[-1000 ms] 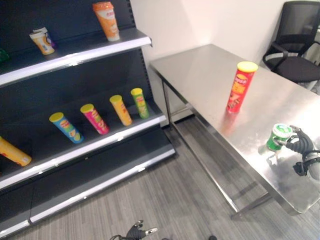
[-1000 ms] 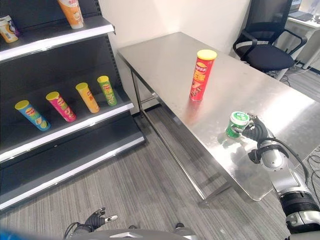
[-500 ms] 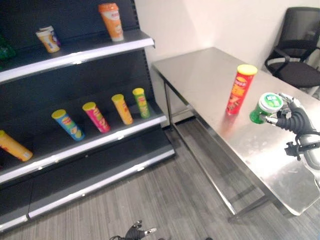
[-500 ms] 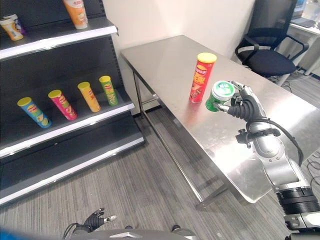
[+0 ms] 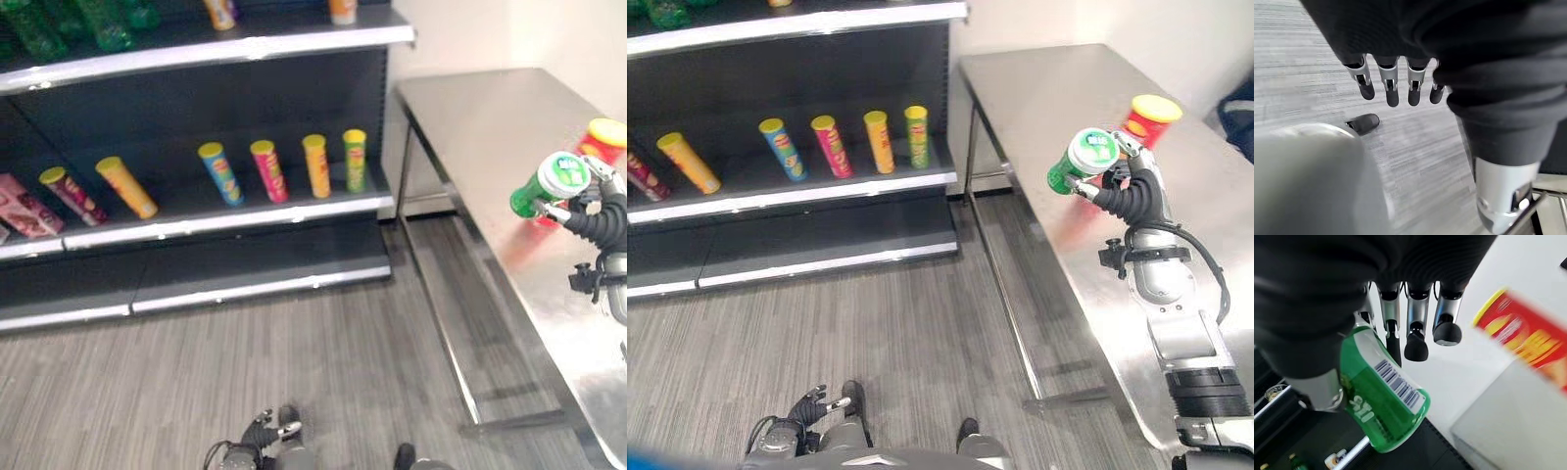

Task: Put the goods on the table back onto the shelves and tidy them up.

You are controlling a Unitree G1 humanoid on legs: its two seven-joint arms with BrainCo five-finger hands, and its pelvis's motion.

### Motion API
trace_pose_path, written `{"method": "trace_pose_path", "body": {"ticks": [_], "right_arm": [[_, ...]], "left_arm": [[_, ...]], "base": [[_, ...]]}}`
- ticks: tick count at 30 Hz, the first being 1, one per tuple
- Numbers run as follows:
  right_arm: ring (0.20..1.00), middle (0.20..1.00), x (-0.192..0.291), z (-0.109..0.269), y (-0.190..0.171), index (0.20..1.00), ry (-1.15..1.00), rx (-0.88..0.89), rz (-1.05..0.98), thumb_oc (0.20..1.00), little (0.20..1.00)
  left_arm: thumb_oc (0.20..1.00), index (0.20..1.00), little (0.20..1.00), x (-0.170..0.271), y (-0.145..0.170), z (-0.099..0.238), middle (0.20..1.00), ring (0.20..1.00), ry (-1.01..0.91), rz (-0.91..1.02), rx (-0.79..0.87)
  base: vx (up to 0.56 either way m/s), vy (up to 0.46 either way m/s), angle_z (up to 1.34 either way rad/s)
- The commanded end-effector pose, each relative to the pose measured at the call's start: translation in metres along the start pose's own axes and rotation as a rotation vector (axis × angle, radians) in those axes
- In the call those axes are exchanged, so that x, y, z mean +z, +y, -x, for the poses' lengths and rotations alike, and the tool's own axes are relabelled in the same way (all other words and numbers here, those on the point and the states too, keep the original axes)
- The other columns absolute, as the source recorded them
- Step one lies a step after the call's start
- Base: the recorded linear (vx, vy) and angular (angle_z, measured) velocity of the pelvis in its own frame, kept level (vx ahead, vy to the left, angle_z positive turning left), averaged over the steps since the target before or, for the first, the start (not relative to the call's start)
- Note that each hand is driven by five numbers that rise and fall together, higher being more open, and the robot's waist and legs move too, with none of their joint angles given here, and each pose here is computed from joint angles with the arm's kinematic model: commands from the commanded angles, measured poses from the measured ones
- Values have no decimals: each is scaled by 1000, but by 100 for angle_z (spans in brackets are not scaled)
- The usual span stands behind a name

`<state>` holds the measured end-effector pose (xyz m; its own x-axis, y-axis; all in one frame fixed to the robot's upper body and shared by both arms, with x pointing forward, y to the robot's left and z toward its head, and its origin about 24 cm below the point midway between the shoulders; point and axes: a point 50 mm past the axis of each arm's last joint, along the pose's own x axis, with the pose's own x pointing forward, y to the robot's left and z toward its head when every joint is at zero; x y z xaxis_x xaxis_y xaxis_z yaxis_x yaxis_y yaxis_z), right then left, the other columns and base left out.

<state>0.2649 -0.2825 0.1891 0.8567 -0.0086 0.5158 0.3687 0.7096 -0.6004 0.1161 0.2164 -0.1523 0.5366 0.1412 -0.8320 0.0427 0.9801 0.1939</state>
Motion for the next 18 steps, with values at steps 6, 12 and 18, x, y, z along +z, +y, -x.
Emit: {"method": "trace_pose_path", "body": {"ticks": [6,12,18], "right_arm": [[200,200,26,-23,-11,200,-131,-90,42,200,200],[200,200,24,-23,-14,200,-121,-102,64,200,200],[200,200,23,-22,-35,200,-114,-143,106,200,200]], "left_arm": [[1000,1000,1000,6,24,1,1000,1000,-35,-72,71],[1000,1000,1000,10,33,1,1000,1000,-49,-83,90],[1000,1000,1000,10,36,2,1000,1000,-50,-109,77]], "base": [[195,316,6],[132,306,17],[168,109,46]]}}
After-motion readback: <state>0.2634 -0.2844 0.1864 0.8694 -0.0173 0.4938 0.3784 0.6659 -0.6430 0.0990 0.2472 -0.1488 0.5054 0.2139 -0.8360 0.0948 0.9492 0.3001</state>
